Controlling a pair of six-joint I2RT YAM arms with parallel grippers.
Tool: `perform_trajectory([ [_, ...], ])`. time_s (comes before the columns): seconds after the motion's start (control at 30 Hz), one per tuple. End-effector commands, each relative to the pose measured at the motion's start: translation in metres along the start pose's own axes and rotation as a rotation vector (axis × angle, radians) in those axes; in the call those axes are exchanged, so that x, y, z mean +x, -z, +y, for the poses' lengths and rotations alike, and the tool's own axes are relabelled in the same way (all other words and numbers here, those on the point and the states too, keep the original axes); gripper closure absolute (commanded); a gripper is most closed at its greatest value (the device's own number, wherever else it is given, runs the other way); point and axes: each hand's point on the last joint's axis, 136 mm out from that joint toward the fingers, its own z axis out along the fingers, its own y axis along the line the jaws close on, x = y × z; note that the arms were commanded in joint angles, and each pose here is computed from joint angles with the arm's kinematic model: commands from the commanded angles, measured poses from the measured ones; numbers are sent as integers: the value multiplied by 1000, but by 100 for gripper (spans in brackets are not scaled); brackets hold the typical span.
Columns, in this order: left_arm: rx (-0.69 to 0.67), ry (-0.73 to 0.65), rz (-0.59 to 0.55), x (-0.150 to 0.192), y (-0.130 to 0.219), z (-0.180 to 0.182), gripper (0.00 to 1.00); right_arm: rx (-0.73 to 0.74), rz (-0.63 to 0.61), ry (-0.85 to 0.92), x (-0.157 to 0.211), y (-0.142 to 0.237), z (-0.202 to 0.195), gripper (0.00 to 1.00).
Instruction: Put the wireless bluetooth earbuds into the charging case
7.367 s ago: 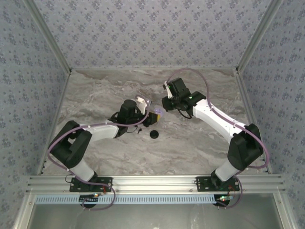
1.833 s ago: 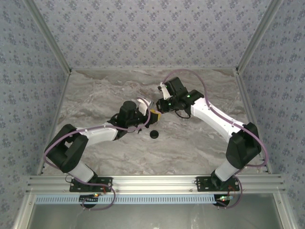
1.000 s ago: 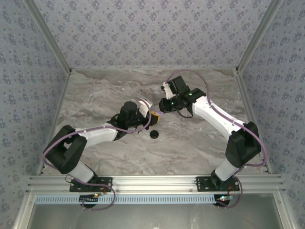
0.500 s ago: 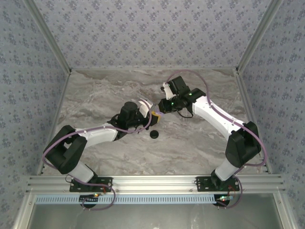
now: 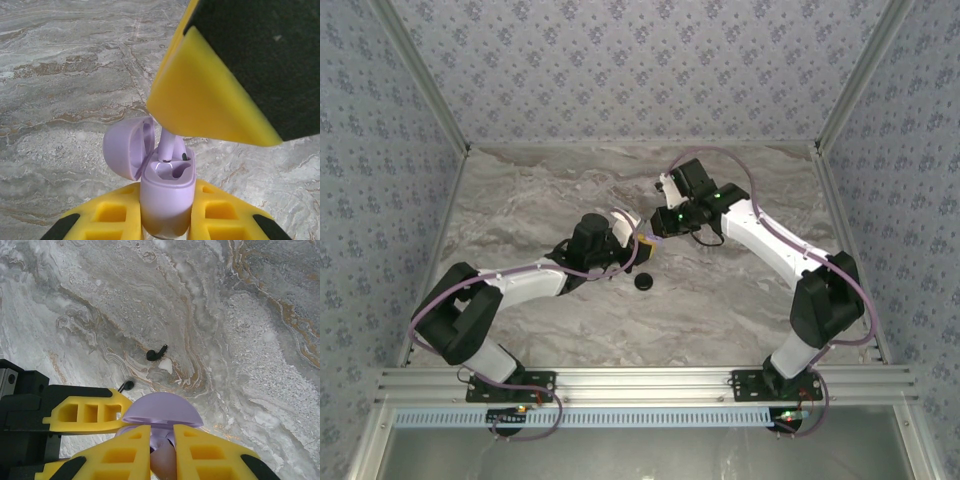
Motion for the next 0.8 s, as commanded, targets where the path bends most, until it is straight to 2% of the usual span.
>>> perform_trajectory([
  [0.0, 10, -44, -67, -29, 2, -7, 82, -27, 29, 14, 3, 3, 9, 84],
  [0.4, -21, -28, -64, -30, 0, -2, 82, -28, 51, 26, 7, 2, 9, 84],
  [0.77, 60, -61, -114, -39, 6, -18, 82, -51, 83, 24, 11, -8, 14, 80],
])
